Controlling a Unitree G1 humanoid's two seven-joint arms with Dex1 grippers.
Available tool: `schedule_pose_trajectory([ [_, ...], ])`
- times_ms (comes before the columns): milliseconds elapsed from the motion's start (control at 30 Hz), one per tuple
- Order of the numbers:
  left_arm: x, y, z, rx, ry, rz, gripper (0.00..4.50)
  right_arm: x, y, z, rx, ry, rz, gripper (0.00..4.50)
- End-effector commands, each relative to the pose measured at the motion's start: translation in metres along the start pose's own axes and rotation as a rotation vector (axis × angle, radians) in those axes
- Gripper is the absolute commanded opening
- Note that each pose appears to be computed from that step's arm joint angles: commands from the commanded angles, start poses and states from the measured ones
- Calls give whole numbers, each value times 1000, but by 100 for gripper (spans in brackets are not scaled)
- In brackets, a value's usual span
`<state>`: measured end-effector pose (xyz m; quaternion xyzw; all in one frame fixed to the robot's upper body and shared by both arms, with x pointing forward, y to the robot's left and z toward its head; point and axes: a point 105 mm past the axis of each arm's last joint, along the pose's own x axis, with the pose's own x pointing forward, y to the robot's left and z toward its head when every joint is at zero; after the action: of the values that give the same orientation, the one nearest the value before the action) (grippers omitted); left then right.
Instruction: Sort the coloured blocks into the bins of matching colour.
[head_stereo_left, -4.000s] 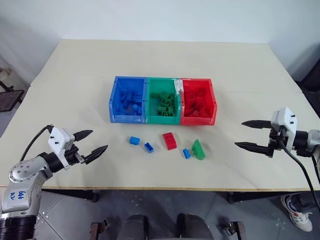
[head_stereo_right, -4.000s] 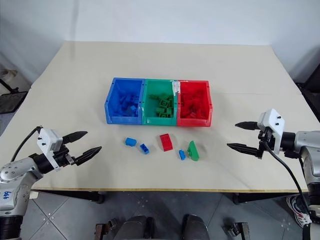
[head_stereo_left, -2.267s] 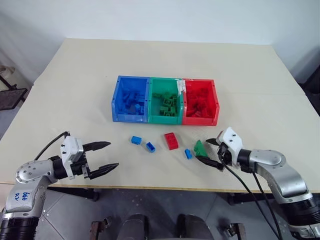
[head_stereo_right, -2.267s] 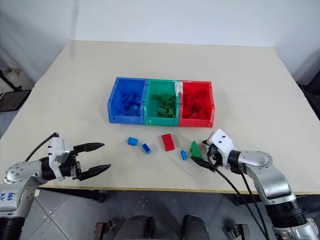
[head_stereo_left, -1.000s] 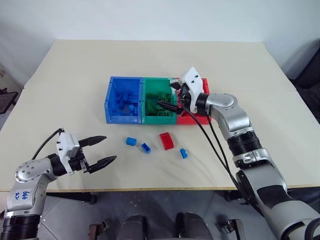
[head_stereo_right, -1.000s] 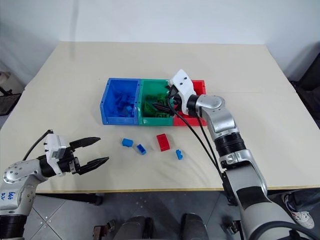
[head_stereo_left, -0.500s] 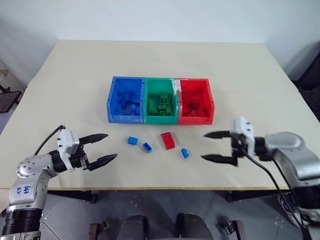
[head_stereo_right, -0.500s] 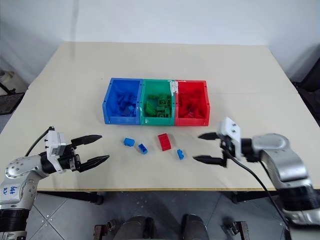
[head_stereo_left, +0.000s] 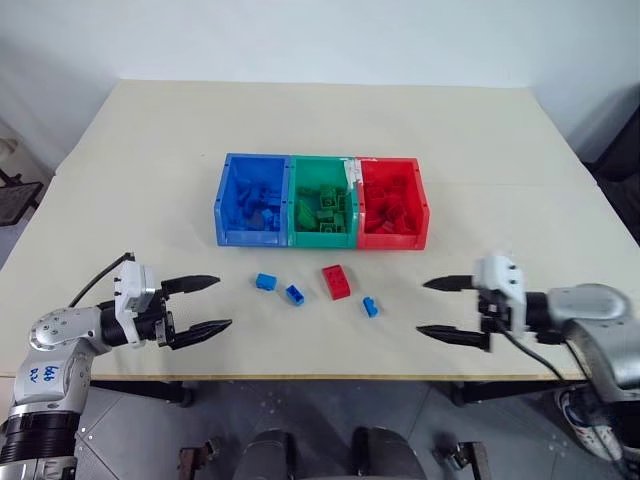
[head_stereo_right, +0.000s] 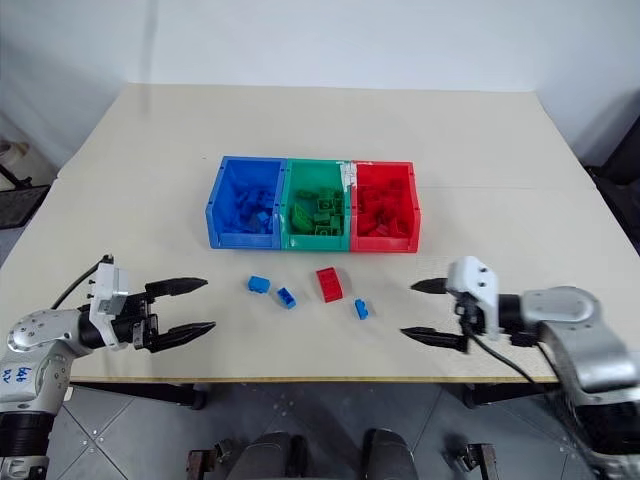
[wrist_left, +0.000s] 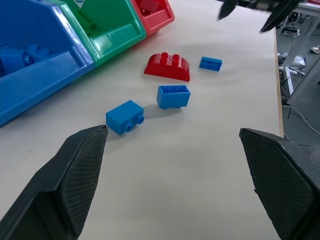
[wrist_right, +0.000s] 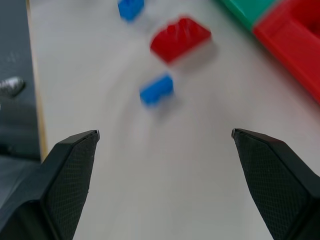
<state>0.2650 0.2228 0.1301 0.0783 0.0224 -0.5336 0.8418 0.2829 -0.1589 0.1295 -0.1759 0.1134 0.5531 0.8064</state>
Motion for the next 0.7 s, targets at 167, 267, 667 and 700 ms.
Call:
schedule_pose_trajectory([
  [167, -6, -14, 10, 14, -27, 21, 450, 44, -5, 0, -56, 16, -5, 444],
  [267, -10, -18, 9, 7, -24, 42, 450, 54, -2, -8, -73, 52, 27, 444],
  [667, -13, -23, 10, -4, -29, 60, 450, 57, -3, -9, -98, 38, 29, 188],
  [700, -12, -23, 10, -4, -32, 57, 450, 57, -3, -8, -98, 32, 26, 153],
])
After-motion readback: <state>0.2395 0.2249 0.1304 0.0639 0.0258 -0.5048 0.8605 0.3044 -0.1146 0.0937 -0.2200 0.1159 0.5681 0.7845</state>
